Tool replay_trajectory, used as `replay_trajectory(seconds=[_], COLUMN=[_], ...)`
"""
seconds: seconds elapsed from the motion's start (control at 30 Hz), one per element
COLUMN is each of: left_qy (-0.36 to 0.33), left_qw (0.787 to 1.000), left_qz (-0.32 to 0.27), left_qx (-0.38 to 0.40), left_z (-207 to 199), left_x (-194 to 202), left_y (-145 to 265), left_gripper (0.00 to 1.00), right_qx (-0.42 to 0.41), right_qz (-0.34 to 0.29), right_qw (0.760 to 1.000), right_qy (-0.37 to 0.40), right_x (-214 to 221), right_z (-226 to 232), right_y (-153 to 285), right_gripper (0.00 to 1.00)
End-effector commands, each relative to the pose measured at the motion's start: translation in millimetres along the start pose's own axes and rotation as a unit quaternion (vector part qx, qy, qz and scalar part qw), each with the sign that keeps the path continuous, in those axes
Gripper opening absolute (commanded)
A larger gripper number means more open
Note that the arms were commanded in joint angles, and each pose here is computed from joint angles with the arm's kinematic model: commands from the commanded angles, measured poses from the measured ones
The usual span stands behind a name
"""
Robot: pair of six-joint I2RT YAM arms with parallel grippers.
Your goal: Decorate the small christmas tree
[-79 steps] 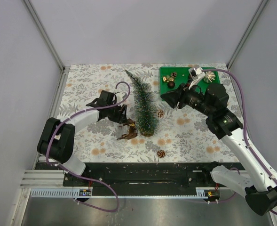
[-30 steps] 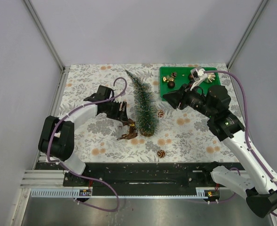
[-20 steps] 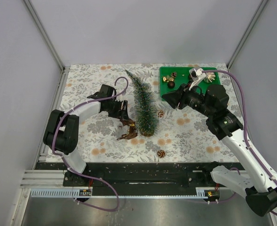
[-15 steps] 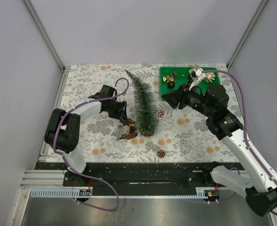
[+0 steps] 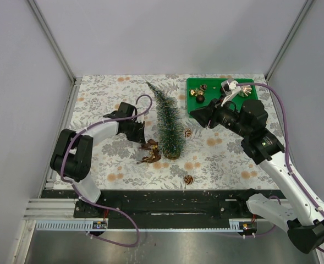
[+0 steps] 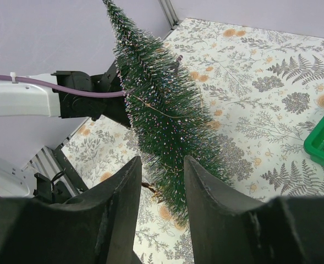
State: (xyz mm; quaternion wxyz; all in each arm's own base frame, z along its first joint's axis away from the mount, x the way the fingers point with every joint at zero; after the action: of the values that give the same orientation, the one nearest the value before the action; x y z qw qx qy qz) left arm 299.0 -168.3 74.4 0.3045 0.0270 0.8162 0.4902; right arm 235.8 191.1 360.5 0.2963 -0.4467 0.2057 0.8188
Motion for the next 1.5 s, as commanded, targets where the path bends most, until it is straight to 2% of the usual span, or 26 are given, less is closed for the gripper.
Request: replay_trajectory(seconds=[0.0, 0.13, 0.47, 0.63, 0.8, 0.97, 1.07, 1.13, 1.17, 1.2, 1.23, 1.33, 1.47], left_qy=[-0.033, -0.043, -0.083, -0.121, -0.164, -0.193, -0.213, -0.215, -0.205, -0.200, -0.192, -0.184, -0.187], left_qw=[0.999, 0.998, 0.989, 0.974, 0.950, 0.930, 0.929, 0.939, 0.949, 0.956, 0.962, 0.971, 0.976], left_qz=[-0.036, -0.046, -0.119, -0.186, -0.262, -0.306, -0.297, -0.267, -0.240, -0.215, -0.194, -0.149, -0.114], left_qx=[0.000, 0.011, 0.032, 0.037, 0.048, 0.069, 0.057, 0.031, 0.021, 0.018, 0.016, 0.017, 0.017], left_z=[-10, -23, -67, -100, -135, -161, -154, -132, -116, -105, -94, -77, -71], left_x=[-12, -18, -37, -57, -75, -84, -78, -66, -56, -44, -33, -16, -11], left_y=[25, 48, 137, 207, 278, 320, 309, 275, 247, 224, 201, 154, 108], left_gripper=[0.00, 0.00, 0.00, 0.00, 0.00, 0.00, 0.00, 0.20, 0.39, 0.49, 0.54, 0.59, 0.59], right_qx=[-0.015, -0.013, -0.015, -0.009, -0.010, -0.024, -0.024, -0.019, -0.018, -0.015, -0.014, -0.005, 0.002], right_qz=[-0.019, -0.020, -0.028, -0.034, -0.037, -0.047, -0.047, -0.049, -0.050, -0.052, -0.052, -0.052, -0.052], right_qw=[1.000, 1.000, 0.999, 0.999, 0.999, 0.999, 0.998, 0.998, 0.998, 0.998, 0.998, 0.998, 0.998], right_qy=[0.016, 0.016, 0.016, 0.021, 0.016, 0.012, 0.016, 0.017, 0.019, 0.020, 0.021, 0.022, 0.023], right_x=[-7, -7, -14, -17, -18, -26, -30, -31, -31, -32, -31, -30, -28], right_z=[7, 6, 11, 12, 13, 23, 26, 26, 26, 26, 26, 24, 21], right_y=[2, 2, 6, 10, 11, 15, 19, 21, 23, 24, 25, 28, 29], right_gripper=[0.44, 0.44, 0.43, 0.43, 0.42, 0.43, 0.43, 0.44, 0.45, 0.46, 0.47, 0.50, 0.51])
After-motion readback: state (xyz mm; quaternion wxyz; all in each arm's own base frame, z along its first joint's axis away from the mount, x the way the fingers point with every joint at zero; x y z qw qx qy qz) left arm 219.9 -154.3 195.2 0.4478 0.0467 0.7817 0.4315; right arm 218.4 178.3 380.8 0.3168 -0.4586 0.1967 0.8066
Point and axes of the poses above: each gripper's point midway between its finger pads, its own y axis back along the fingers, its own z axis along the line the jaws close on, x = y × z, the point moved 4 cm from there along y, back along the fingers, and after that the axes turned 8 degrees about -y, right-handed, at the moved point
